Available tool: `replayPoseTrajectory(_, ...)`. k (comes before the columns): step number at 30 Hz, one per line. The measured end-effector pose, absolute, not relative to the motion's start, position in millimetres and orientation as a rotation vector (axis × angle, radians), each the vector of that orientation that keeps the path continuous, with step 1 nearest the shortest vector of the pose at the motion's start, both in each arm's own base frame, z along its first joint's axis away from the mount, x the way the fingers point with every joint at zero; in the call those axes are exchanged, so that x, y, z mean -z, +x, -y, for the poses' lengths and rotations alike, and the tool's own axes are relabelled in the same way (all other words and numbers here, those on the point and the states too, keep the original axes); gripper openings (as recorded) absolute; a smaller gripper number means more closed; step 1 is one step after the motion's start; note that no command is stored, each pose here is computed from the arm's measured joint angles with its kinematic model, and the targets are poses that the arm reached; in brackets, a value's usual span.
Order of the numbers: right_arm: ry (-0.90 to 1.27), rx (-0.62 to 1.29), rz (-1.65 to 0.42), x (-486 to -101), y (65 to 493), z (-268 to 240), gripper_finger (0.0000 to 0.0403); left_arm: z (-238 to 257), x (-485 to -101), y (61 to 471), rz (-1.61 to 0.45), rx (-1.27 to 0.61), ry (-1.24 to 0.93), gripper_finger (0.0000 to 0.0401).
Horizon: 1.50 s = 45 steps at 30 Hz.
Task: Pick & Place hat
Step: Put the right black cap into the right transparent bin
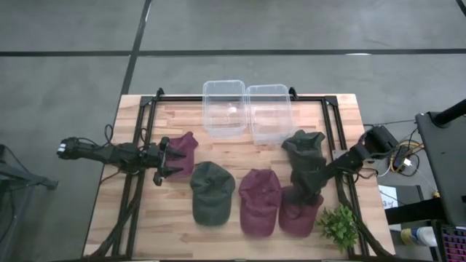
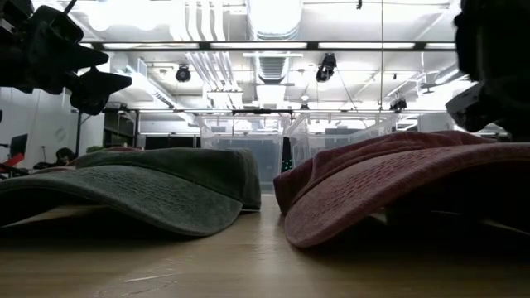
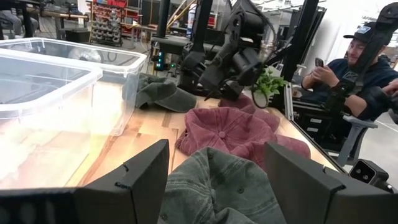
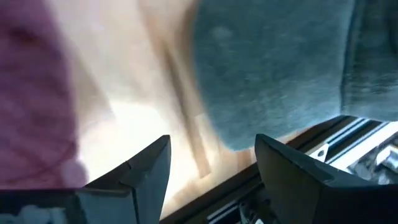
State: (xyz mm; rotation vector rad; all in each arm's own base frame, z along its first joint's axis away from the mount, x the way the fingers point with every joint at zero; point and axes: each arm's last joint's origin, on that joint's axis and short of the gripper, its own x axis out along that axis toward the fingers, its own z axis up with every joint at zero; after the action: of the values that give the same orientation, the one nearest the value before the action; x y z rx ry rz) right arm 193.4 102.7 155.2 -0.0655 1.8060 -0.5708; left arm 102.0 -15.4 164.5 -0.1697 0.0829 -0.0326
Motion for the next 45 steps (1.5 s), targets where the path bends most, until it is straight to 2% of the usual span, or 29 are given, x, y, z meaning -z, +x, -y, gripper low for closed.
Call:
replayPoseTrajectory(11, -0.122, 0.498, -1.859, -149, 173, -122, 0.0226, 15, -165, 102, -0.082, 0.027, -0.17, 0.0255)
replayPoseTrajectory(20, -0.113, 0.468, -1.818, -141, 175, -123, 0.0226, 15, -165, 102, -0.082, 0.027, -0.17, 0.0255)
replayPoseTrajectory(32, -0.224, 0.53, -1.882, -120, 177, -123, 0.0226, 15, -165, 102, -0.083, 0.028, -0.189, 0.0255)
replayPoseTrajectory(45, -0.297, 0.58, -1.837, -120, 178, -117, 0.0226, 15, -165, 102, -0.083, 0.027, -0.222, 0.0255)
